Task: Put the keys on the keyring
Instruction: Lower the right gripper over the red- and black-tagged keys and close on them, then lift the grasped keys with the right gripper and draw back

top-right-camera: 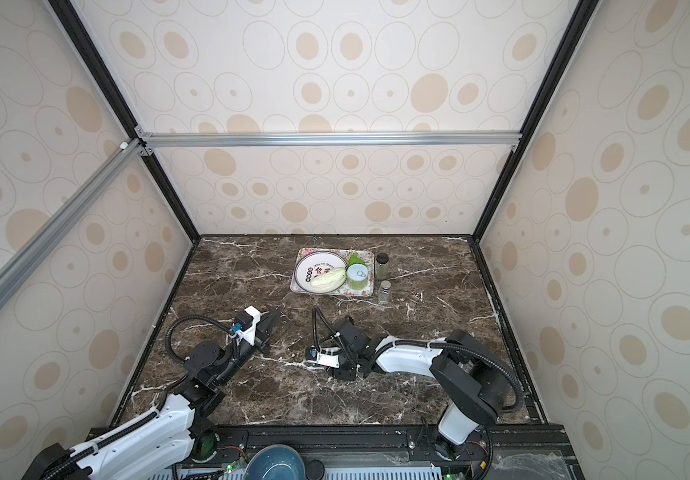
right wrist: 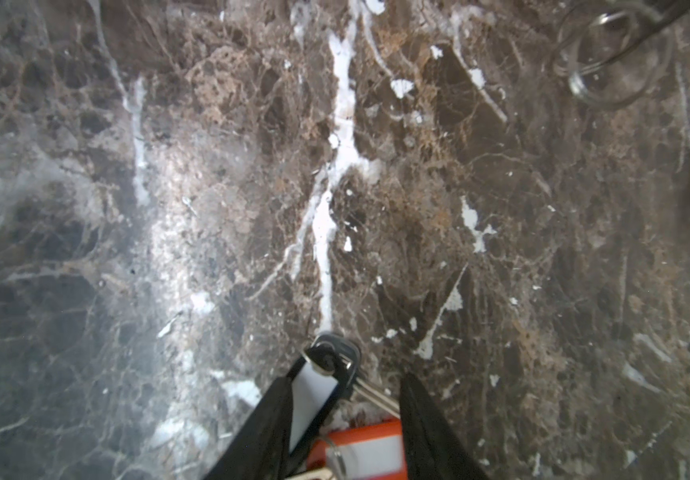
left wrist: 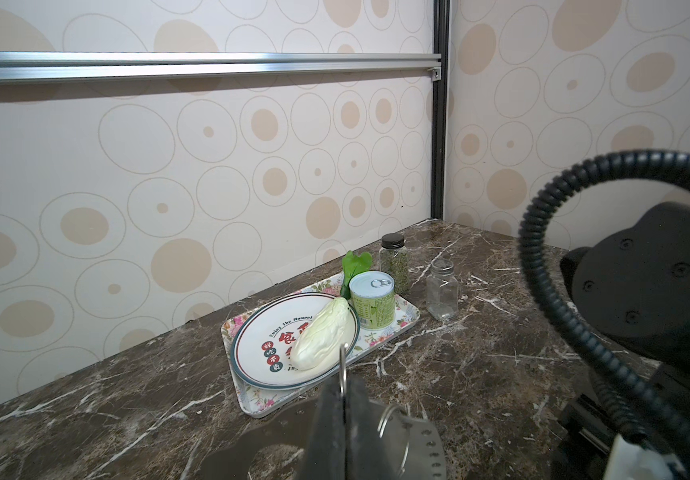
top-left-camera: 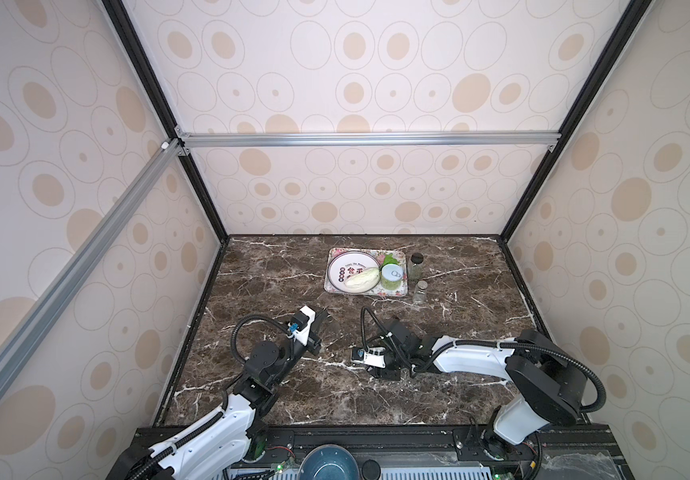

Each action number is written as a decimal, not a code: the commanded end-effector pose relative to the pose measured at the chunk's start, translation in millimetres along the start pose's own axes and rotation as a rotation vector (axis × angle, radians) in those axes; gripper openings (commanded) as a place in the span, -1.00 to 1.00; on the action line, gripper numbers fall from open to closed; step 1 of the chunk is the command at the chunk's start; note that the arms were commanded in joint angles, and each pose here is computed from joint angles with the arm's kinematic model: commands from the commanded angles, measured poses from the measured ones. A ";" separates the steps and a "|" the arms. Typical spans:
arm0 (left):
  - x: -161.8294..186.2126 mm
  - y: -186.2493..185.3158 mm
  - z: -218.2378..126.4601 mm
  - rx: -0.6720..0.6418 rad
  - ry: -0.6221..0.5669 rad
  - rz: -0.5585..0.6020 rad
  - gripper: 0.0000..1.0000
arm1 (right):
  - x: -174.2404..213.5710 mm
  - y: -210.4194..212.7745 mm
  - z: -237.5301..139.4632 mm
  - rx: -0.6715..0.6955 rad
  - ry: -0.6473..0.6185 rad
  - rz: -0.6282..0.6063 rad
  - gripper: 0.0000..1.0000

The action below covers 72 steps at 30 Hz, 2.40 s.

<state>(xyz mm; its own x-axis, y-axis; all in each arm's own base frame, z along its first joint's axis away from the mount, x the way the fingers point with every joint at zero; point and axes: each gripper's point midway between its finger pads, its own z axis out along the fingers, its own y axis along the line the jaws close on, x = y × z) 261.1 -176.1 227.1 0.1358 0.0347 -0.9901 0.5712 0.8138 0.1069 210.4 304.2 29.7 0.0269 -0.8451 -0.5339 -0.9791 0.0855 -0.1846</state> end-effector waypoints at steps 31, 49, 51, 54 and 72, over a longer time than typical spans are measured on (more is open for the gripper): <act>-23.3 -0.8 2.9 0.006 -0.066 0.016 -1.00 | -12.9 12.6 4.7 -0.117 -0.081 -0.035 -0.32; -24.1 -0.8 2.9 0.006 -0.067 0.011 -1.00 | -14.1 19.1 5.7 -0.163 -0.084 -0.046 -0.75; -24.4 -0.8 2.8 0.006 -0.068 0.011 -1.00 | -14.3 19.4 6.0 -0.166 -0.082 -0.044 -0.81; -24.5 -0.7 2.7 0.006 -0.069 0.011 -1.00 | -14.5 19.1 6.5 -0.168 -0.078 -0.040 -0.82; -24.5 -1.0 2.8 0.007 -0.069 0.010 -1.00 | -8.7 20.3 12.9 -0.185 -0.043 -0.024 -0.78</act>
<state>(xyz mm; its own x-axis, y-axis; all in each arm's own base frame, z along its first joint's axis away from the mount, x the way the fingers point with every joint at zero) 261.1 -176.1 227.0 0.1355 0.0349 -0.9902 0.5715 0.8136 0.1069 196.0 319.6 23.5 0.0544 -0.8150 -0.5769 -0.9975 -0.0180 -0.0685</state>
